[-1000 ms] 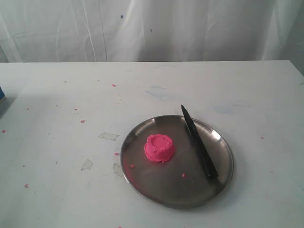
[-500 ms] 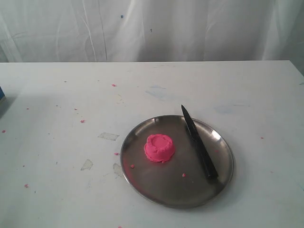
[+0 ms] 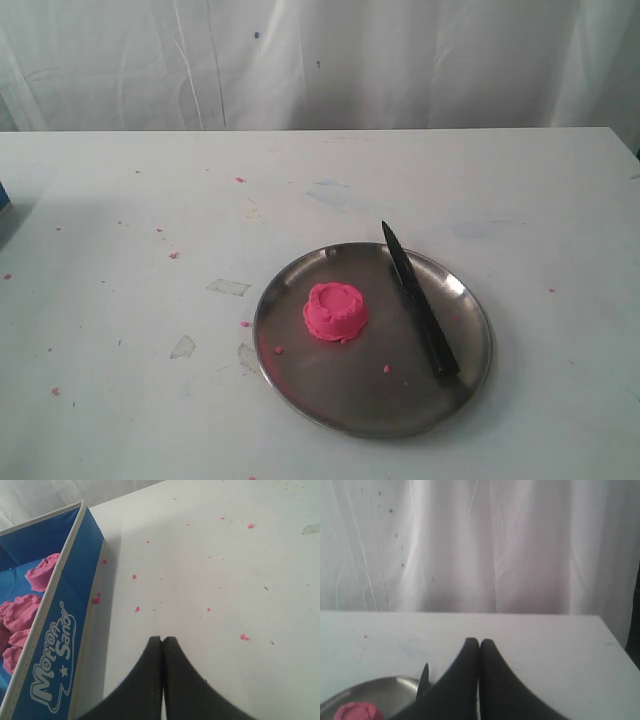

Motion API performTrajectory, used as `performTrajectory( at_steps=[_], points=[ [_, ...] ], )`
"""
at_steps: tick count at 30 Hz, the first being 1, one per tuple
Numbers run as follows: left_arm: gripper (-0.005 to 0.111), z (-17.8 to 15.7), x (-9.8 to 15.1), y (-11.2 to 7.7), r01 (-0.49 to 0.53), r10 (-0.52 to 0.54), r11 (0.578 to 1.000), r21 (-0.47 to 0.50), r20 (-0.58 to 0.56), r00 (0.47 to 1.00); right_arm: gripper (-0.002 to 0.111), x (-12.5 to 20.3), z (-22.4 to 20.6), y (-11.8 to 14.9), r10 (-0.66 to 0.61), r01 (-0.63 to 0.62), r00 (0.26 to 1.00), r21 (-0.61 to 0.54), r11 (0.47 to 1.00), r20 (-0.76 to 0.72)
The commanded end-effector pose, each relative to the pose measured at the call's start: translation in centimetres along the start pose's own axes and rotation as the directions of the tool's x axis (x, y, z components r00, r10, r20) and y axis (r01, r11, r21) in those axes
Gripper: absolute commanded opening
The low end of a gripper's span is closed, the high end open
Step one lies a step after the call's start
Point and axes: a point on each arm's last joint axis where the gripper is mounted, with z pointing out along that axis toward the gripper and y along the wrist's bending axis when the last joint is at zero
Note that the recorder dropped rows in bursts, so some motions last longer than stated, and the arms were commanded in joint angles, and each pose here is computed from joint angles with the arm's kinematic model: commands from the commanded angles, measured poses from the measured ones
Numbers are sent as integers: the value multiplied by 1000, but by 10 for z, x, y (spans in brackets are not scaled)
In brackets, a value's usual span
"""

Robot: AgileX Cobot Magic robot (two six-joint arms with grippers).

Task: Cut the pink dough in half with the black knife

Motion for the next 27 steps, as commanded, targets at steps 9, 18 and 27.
performTrajectory(
  at_steps=[9,18,27],
  points=[
    [0,0,0,0,1,-1,1000,0,1,1000,0,11,67,15,-159,99,816,-136,986,-557],
    [0,0,0,0,1,-1,1000,0,1,1000,0,46,120,38,-263,79,508,-260,962,-820],
    [0,0,0,0,1,-1,1000,0,1,1000,0,46,157,60,-229,29,624,-270,962,-747]
  ],
)
